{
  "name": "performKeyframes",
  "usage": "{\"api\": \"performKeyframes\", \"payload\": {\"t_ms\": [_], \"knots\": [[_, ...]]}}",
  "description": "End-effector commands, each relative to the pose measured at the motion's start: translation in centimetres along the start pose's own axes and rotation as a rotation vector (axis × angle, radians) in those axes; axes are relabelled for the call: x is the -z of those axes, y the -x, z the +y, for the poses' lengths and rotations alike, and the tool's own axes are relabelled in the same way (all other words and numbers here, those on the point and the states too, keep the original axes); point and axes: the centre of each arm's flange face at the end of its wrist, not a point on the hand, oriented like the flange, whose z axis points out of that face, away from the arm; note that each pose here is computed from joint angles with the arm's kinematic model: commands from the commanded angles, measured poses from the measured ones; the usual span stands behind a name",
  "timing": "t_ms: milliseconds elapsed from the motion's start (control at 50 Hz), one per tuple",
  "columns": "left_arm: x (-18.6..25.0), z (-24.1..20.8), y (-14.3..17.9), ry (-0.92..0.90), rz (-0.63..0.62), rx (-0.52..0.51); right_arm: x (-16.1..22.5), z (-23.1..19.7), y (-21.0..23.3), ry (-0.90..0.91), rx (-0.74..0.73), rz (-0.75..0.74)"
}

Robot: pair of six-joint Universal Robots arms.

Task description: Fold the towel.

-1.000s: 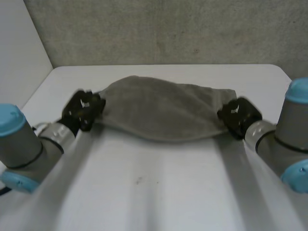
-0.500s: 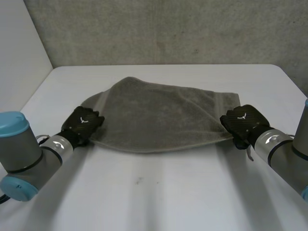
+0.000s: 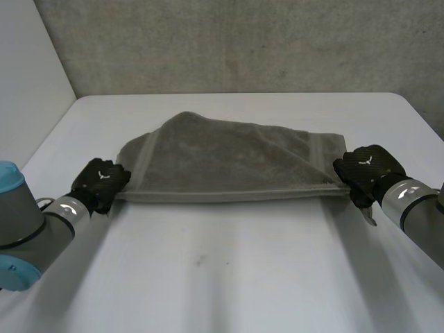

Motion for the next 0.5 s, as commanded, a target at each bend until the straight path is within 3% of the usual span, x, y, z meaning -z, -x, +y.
{"api": "performKeyframes", "payload": {"t_ms": [20,120,280,400,460,500], "knots": [[2.7,-3.1,1.2,-0.011,-0.029,-0.012,0.7,-1.1,-1.1,-0.001,-0.004,0.019],[7.7,-9.6,4.9,-0.097,-0.138,-0.052,6.6,-7.2,-6.4,-0.068,0.009,0.144],[14.3,-15.3,7.2,-0.169,-0.228,-0.083,11.8,-11.6,-9.0,-0.084,0.048,0.168],[13.9,-14.2,6.4,-0.106,-0.172,-0.033,11.8,-10.5,-8.4,0.004,0.124,0.098],[12.0,-12.0,5.4,-0.025,-0.094,0.009,10.0,-8.2,-7.6,0.099,0.143,0.026],[9.8,-9.9,4.4,0.048,-0.022,0.041,6.9,-5.4,-6.7,0.203,0.132,-0.069]]}}
